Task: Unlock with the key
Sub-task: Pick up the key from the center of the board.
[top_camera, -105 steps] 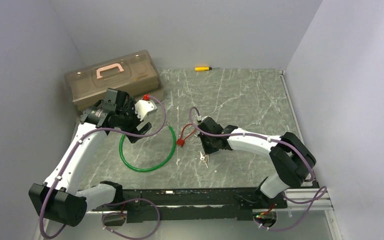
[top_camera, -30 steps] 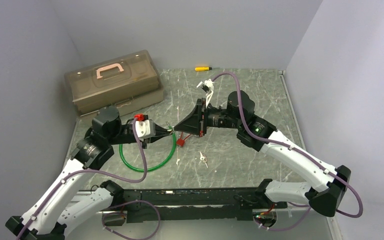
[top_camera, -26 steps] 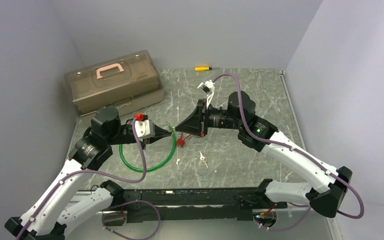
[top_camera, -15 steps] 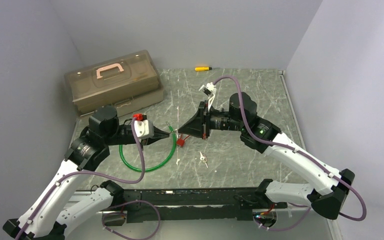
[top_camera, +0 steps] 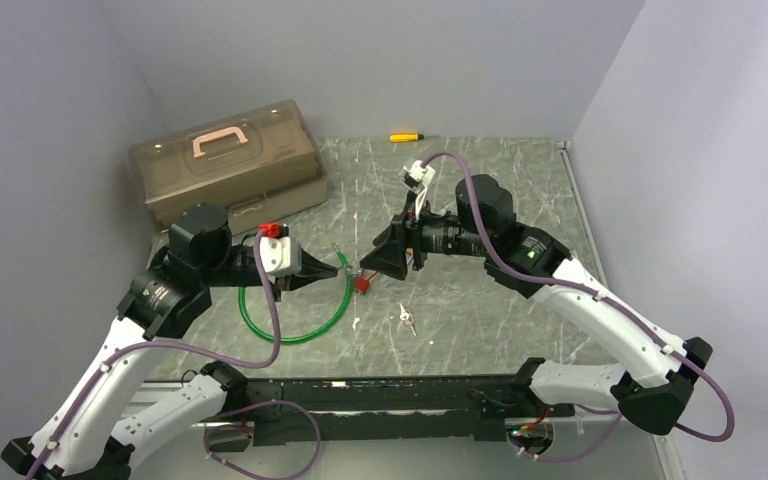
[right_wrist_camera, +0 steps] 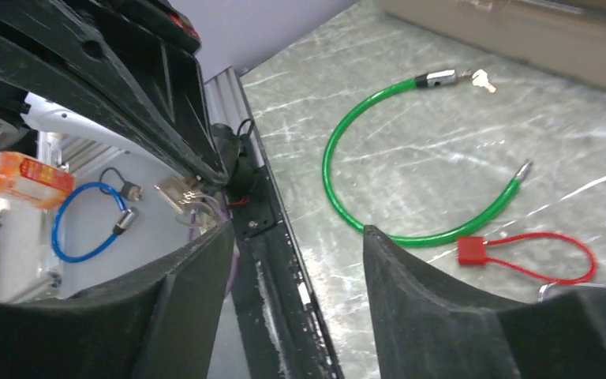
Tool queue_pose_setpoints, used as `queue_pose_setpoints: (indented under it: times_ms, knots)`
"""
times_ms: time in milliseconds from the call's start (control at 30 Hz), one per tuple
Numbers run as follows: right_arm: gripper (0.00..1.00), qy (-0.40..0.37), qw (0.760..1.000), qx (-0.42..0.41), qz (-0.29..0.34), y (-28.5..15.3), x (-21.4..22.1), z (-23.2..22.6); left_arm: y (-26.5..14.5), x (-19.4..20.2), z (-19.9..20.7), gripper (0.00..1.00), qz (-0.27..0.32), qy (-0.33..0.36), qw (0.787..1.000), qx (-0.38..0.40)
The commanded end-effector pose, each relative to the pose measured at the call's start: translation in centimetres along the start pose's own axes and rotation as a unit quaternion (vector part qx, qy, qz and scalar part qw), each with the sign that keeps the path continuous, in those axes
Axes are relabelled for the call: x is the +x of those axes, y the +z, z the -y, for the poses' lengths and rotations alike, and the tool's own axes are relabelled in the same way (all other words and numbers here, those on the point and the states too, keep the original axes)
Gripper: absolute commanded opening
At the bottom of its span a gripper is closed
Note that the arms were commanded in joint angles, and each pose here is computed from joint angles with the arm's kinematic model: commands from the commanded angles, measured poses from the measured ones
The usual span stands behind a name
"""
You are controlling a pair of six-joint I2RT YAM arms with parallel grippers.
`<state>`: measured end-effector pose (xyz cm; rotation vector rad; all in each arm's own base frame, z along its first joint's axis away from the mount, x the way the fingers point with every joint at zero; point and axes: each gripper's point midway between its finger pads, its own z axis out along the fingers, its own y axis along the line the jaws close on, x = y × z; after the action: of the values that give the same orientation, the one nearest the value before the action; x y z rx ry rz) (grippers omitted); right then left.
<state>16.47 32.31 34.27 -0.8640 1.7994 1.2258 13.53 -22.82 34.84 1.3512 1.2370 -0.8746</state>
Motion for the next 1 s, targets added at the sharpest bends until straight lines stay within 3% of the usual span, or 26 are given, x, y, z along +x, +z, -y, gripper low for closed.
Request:
queue_pose_setpoints:
  times_ms: [0,133,300,633,967]
  knots:
    - [0.67,-0.088,0.995,0.02,0.033,-1.7,-4.0,-0.5,-0.1,-0.1,1.3,0.0,-0.007,-0.013,0.999,0.037]
    - [0.68,-0.123,0.991,-0.026,0.048,-1.8,-5.4,-2.4,0.0,0.4,1.2,0.0,-0.03,-0.033,0.998,0.042]
    - [0.6,-0.121,0.989,-0.089,0.005,-0.5,-3.5,-3.7,0.0,0.5,1.0,0.0,-0.044,-0.049,0.997,0.04]
    - [0.52,-0.134,0.985,-0.097,-0.04,1.1,-2.3,-4.1,0.3,0.9,0.9,0.0,-0.053,-0.076,0.995,0.042]
    - [0.26,-0.143,0.983,-0.108,-0.045,1.4,-1.5,-4.7,0.4,0.7,0.7,0.0,-0.055,-0.085,0.994,0.04]
